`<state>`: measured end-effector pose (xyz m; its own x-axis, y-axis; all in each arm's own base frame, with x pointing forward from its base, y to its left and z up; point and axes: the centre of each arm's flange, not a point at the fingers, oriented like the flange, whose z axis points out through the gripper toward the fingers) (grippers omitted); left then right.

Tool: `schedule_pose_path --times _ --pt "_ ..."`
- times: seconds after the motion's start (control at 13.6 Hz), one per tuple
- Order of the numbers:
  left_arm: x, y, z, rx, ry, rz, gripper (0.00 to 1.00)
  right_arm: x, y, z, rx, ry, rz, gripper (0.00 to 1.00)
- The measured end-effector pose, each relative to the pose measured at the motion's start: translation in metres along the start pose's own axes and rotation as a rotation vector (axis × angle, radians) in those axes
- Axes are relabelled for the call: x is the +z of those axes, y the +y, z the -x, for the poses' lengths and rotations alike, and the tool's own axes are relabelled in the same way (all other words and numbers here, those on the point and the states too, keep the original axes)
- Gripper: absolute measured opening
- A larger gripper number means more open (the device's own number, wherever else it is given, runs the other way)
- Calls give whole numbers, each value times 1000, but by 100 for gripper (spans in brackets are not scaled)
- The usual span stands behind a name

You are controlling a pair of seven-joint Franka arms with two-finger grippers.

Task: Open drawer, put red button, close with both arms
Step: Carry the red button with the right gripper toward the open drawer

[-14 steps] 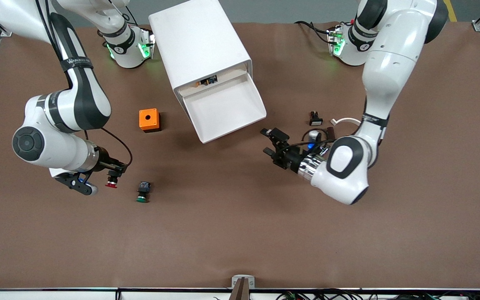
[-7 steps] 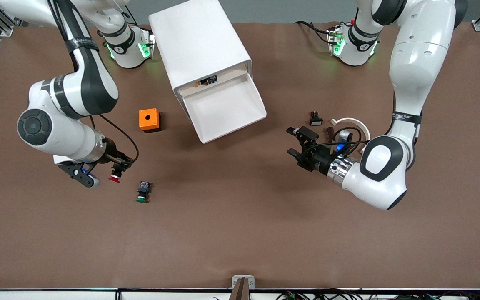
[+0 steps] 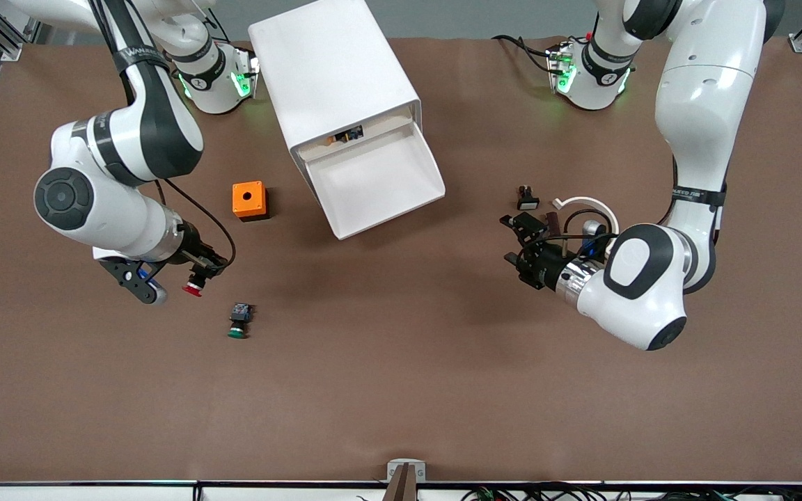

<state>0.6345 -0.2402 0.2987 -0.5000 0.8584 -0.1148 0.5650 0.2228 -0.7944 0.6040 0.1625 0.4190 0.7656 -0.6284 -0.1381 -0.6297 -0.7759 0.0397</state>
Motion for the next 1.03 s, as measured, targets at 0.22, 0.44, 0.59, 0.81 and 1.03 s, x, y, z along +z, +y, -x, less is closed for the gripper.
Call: schedule_pose_path --times 0.22,0.44,0.59,0.81,1.03 --pt "-8 -1 -8 2 80 77 100 -2 -5 9 23 3 -1 40" --pt "-20 -7 -15 32 134 141 100 -2 -8 14 50 4 0 40" --pt "-25 -7 -20 53 161 167 100 -1 -16 25 79 4 1 40" --pt "-35 2 -32 133 187 183 100 0 -32 51 121 7 5 40" --pt "-47 11 -47 206 197 196 100 1 -45 76 158 9 7 40"
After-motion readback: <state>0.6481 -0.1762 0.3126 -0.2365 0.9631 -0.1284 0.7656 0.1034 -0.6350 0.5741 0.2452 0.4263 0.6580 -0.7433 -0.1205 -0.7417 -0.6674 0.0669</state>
